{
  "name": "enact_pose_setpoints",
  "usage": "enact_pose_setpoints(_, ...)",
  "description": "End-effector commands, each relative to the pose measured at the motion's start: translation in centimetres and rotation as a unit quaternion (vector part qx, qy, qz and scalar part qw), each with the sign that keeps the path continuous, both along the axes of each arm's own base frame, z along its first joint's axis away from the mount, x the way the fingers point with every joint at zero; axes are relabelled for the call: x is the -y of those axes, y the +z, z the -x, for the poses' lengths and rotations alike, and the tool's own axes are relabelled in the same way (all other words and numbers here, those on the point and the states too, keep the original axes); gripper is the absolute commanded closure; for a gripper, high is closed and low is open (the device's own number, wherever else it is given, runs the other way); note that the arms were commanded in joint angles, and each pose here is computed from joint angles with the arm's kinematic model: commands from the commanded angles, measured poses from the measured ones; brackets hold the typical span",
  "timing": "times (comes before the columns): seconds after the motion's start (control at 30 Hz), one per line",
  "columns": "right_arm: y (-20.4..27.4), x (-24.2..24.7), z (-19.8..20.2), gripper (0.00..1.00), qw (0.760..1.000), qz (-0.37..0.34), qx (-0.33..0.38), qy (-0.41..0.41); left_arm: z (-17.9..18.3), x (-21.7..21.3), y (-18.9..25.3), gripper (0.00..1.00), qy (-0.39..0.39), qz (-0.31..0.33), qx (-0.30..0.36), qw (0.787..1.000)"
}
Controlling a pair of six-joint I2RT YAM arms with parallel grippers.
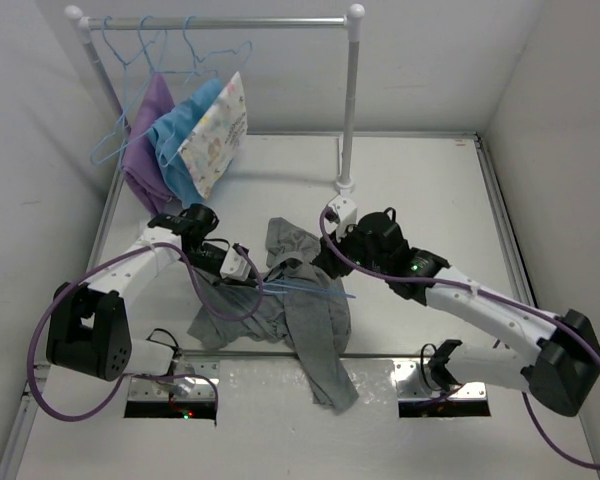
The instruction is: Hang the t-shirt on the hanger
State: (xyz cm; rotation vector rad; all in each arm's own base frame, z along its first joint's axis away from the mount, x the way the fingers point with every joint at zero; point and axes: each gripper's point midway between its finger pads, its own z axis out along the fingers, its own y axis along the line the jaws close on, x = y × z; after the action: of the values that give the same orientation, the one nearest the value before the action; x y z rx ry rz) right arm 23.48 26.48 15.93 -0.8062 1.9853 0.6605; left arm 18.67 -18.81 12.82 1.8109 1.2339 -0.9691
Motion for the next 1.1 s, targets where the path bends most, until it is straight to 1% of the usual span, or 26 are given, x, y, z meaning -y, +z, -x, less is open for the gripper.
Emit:
enact_pose_setpoints(0.0,-0.2,-1.2,-3.9,0.63,0.993,-0.049,-0.011,-0.103,-0.6,0.3,1.7,1.0,-0.011,0.02,0.041,0.999)
enact_pose_setpoints(0.03,0.4,-2.4,-4.4,0.65,0.991,-0.08,-0.013,-0.105,-0.7,0.3,1.8,1.0,-0.011,0.023,0.041,0.999)
enact_pose_setpoints(0.13,-1.3,-4.3,-4.7,0.57,0.989,-0.094,-0.026,-0.111,-0.7,0.3,1.8,1.0,-0.008,0.022,0.038,0.999)
enact_pose_setpoints(0.17,-0.9,-5.0,-4.7,0.54,0.988,-0.109,-0.018,-0.11,-0.8,0.3,1.7,1.0,-0.006,0.02,0.036,0.999)
enact_pose_setpoints(0.27,-1.2,-6.0,-4.9,0.5,0.985,-0.122,-0.019,-0.117,-0.8,0.2,1.6,1.0,-0.002,0.017,0.034,0.999)
enact_pose_setpoints(0.4,-2.7,-5.8,-6.0,0.5,0.981,-0.106,-0.025,-0.162,-1.0,0.4,1.8,1.0,0.0,0.023,0.034,0.999)
enact_pose_setpoints(0.53,-6.2,-4.4,-6.1,0.47,0.974,-0.078,-0.05,-0.208,-0.9,0.6,2.3,1.0,-0.001,0.03,0.033,0.999)
enact_pose_setpoints(0.7,-8.2,-4.0,-5.9,0.45,0.969,-0.073,-0.067,-0.224,-1.0,0.6,2.5,1.0,-0.003,0.033,0.035,0.999)
enact_pose_setpoints(0.73,-7.8,-4.3,-6.4,0.45,0.969,-0.084,-0.064,-0.223,-0.9,0.6,2.5,1.0,-0.004,0.033,0.035,0.999)
enact_pose_setpoints(0.77,-8.8,-4.4,-6.6,0.45,0.969,-0.075,-0.072,-0.223,-0.8,0.6,2.4,1.0,-0.005,0.034,0.034,0.999)
enact_pose_setpoints(0.83,-8.3,-5.3,-7.4,0.48,0.969,-0.084,-0.075,-0.221,-0.7,0.6,2.4,1.0,-0.006,0.034,0.032,0.999)
enact_pose_setpoints(0.87,-8.4,-5.4,-7.6,0.52,0.968,-0.087,-0.077,-0.221,-0.6,0.6,2.3,1.0,-0.006,0.034,0.032,0.999)
enact_pose_setpoints(0.97,-9.1,-5.5,-7.8,0.57,0.963,-0.096,-0.095,-0.233,-0.5,0.5,2.4,1.0,-0.008,0.033,0.033,0.999)
enact_pose_setpoints(1.0,-9.8,-5.5,-7.6,0.63,0.961,-0.097,-0.109,-0.236,-0.6,0.5,2.5,1.0,-0.007,0.035,0.033,0.999)
enact_pose_setpoints(1.03,-10.8,-5.2,-7.3,0.78,0.959,-0.093,-0.125,-0.237,-0.7,0.6,2.9,1.0,-0.006,0.041,0.033,0.999)
enact_pose_setpoints(1.07,-10.9,-4.9,-7.6,0.78,0.958,-0.091,-0.127,-0.242,-0.8,0.5,3.0,1.0,-0.003,0.041,0.034,0.999)
